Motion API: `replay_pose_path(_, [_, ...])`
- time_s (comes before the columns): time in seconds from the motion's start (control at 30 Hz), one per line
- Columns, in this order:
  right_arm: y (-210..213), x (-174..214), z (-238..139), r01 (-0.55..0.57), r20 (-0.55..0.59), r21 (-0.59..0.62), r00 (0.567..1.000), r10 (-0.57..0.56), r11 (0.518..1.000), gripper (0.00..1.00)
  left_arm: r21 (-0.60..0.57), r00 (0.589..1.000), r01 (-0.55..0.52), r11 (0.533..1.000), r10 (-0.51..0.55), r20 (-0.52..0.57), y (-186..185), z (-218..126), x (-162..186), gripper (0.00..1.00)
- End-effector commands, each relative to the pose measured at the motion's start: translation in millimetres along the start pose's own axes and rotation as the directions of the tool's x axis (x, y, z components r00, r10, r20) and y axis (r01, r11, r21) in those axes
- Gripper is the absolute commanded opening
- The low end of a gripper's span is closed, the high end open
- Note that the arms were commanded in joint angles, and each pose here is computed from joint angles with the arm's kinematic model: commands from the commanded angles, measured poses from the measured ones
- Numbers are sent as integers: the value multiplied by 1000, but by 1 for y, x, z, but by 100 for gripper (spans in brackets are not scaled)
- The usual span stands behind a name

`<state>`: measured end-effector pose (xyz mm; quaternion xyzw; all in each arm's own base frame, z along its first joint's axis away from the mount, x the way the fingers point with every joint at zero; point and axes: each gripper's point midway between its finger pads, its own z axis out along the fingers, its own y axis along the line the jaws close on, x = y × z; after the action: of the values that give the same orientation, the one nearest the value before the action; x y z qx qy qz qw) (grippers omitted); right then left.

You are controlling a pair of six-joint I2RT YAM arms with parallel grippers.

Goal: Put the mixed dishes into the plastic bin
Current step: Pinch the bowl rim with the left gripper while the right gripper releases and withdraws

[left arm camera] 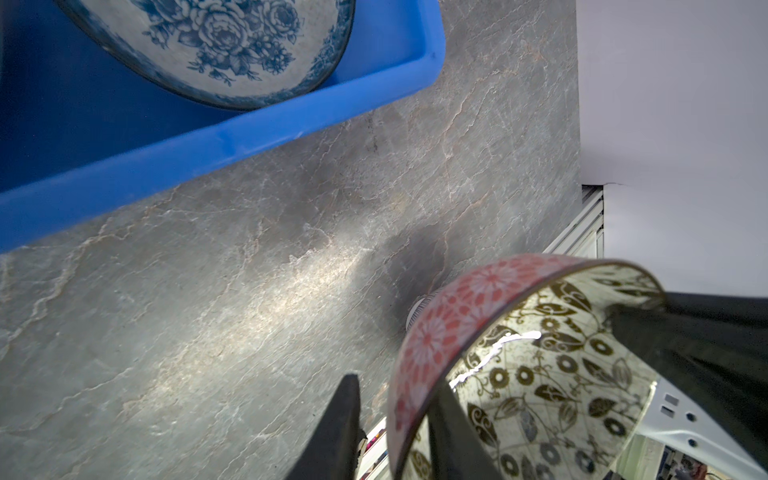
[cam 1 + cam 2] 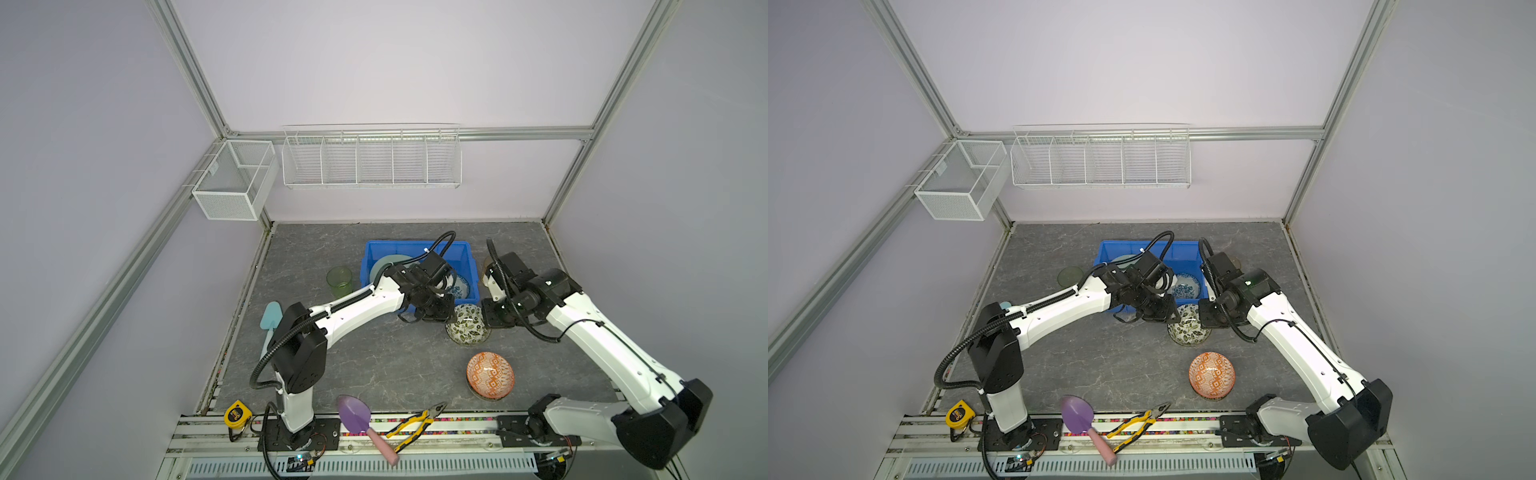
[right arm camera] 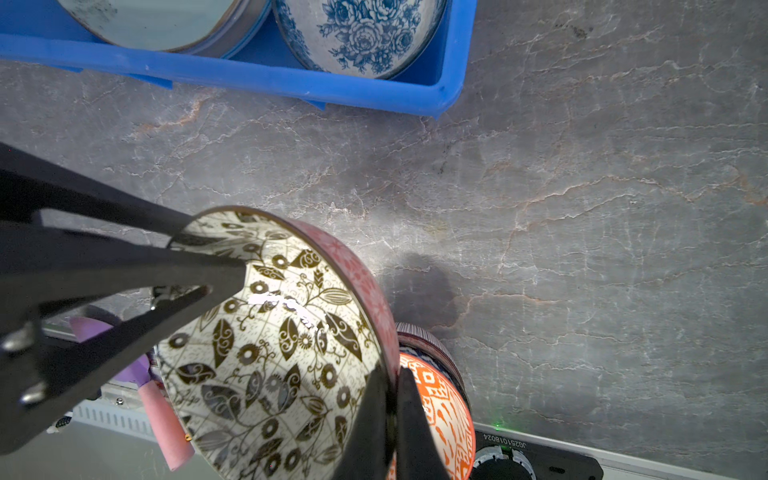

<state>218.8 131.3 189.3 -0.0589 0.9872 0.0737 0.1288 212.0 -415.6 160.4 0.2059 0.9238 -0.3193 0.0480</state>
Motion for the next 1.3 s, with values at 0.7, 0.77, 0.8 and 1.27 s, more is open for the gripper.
replay_pose_path(0.7, [12, -10, -37, 5, 128, -101, 992, 8, 995, 20, -52, 999, -48, 998, 48, 5, -1, -3, -10, 0])
replay_pose_path(0.77, [11, -8, -44, 2, 142, -115, 990, 15, 993, 23, -59, 999, -50, 997, 51, 6, 0, -4, -13, 0])
replay_pose_path(0.8, [12, -8, -48, 0, 151, -127, 988, 20, 992, 25, -59, 999, -52, 997, 53, 9, 0, -5, -15, 0])
replay_pose_path(1.27, [24, 24, -80, 39, 191, -329, 981, 26, 943, 61, -96, 993, -29, 995, 39, 108, 25, -34, -76, 0])
